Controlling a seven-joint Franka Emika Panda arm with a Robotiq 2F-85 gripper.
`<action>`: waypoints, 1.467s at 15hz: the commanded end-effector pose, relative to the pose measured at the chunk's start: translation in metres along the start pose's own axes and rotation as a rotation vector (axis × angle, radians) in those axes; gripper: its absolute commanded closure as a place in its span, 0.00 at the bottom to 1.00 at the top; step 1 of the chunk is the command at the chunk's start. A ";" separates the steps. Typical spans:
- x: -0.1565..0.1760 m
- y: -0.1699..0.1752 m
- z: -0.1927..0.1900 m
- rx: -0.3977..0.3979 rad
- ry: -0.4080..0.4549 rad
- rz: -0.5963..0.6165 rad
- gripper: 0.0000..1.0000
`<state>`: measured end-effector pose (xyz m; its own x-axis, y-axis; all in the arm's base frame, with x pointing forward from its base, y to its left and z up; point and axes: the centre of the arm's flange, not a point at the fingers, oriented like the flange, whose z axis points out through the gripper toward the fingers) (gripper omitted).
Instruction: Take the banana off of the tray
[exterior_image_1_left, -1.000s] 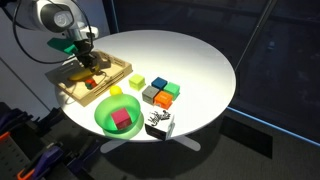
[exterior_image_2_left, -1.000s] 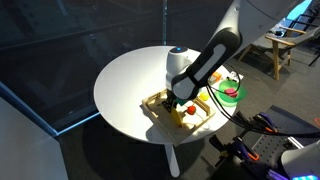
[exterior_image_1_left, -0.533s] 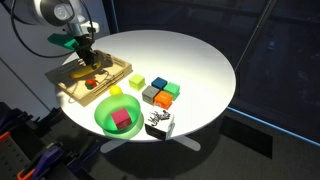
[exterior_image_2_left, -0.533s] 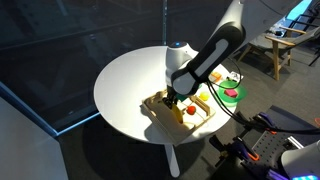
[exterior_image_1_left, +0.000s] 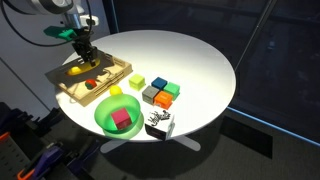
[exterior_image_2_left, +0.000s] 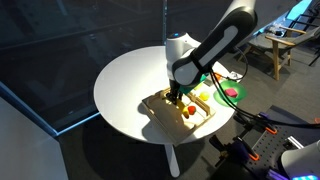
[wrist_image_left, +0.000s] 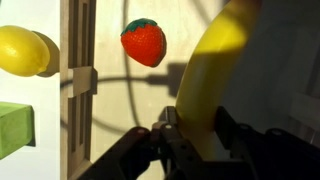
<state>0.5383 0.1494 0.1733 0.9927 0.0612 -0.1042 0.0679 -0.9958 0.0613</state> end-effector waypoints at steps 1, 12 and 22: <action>-0.010 0.013 -0.026 -0.032 -0.010 0.012 0.83; 0.002 0.114 -0.056 -0.014 0.015 0.170 0.83; 0.017 0.202 -0.066 0.026 0.002 0.354 0.83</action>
<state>0.5635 -0.0298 0.2376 0.9653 -0.2520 -0.0684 -0.2462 -0.9657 0.0825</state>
